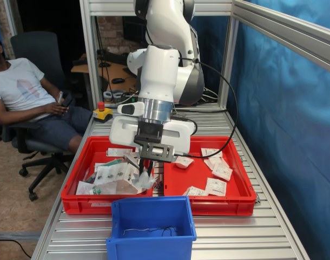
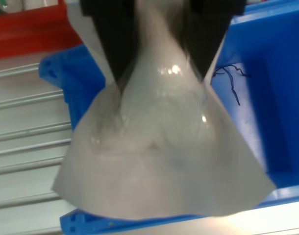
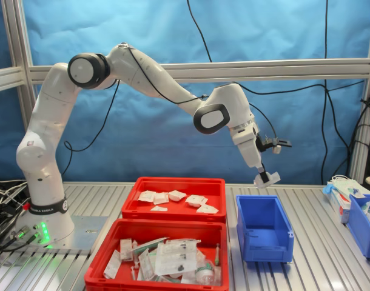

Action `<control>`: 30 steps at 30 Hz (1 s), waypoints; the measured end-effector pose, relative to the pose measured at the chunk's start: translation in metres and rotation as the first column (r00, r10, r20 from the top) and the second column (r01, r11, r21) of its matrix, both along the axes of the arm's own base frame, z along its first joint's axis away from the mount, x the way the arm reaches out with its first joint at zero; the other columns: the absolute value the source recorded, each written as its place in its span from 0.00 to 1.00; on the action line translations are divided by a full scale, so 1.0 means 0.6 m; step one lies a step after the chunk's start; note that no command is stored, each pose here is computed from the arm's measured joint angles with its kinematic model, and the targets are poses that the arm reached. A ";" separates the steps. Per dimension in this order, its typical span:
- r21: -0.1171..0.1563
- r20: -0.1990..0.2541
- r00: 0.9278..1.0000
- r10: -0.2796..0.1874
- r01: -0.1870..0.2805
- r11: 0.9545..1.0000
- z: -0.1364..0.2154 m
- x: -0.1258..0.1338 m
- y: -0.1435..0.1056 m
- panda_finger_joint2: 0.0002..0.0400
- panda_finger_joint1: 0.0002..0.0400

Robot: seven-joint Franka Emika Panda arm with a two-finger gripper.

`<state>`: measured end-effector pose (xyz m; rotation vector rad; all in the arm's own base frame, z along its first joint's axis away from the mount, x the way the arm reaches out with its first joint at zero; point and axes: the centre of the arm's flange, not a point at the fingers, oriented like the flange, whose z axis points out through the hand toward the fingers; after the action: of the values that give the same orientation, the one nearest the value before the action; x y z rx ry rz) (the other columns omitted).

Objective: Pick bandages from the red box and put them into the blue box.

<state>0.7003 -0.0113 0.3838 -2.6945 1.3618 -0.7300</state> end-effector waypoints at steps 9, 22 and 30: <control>-0.002 0.007 1.000 -0.002 0.002 1.000 0.006 0.002 -0.003 0.15 0.15; -0.003 0.009 1.000 -0.003 0.003 1.000 0.008 0.003 -0.004 0.36 0.36; -0.003 0.009 1.000 -0.003 0.003 1.000 0.008 0.003 -0.004 0.61 0.61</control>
<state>0.7019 -0.0139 0.3884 -2.6883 1.3649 -0.7437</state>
